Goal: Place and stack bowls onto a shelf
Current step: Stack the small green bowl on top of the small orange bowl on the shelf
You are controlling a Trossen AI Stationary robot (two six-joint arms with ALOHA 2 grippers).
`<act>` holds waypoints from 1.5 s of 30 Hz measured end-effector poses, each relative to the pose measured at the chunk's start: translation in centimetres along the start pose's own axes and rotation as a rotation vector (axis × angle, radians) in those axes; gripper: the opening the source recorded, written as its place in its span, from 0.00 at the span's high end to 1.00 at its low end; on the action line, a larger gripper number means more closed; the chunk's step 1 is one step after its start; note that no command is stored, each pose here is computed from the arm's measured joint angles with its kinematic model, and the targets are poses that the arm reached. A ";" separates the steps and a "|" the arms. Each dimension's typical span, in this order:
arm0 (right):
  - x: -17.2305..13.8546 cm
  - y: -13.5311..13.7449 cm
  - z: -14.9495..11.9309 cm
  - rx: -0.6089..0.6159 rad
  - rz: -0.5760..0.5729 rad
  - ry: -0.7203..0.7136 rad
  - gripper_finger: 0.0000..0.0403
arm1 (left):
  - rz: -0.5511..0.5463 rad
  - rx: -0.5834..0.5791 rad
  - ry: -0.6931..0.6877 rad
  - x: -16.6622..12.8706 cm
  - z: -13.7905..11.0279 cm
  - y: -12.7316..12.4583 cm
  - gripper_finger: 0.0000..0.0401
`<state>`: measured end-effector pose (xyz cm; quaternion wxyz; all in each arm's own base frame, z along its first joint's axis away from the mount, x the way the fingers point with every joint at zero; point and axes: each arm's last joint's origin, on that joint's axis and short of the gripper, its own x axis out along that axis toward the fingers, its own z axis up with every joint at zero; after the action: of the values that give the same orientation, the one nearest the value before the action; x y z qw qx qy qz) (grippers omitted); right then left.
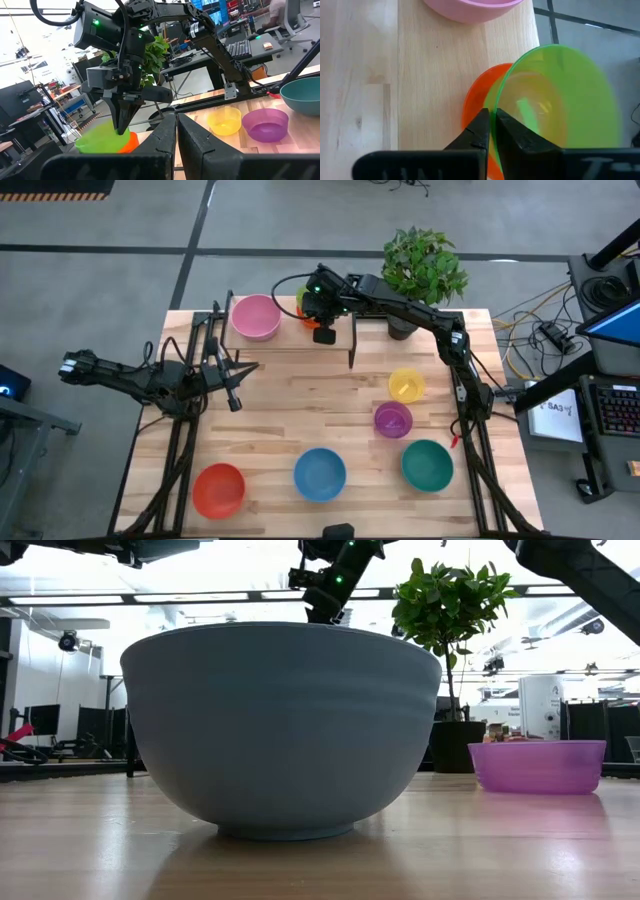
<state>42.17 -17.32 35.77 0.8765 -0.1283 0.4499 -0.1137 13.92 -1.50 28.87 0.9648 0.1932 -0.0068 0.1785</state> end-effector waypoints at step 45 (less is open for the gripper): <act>5.8 -0.8 -0.9 0.166 -0.024 -0.334 0.97 | 0.000 0.000 0.000 0.0 0.0 0.0 1.00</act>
<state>44.64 -20.00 31.12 0.9452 -0.0777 0.2854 -0.1379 13.92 -1.50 28.87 0.9647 0.1933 -0.0066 0.1786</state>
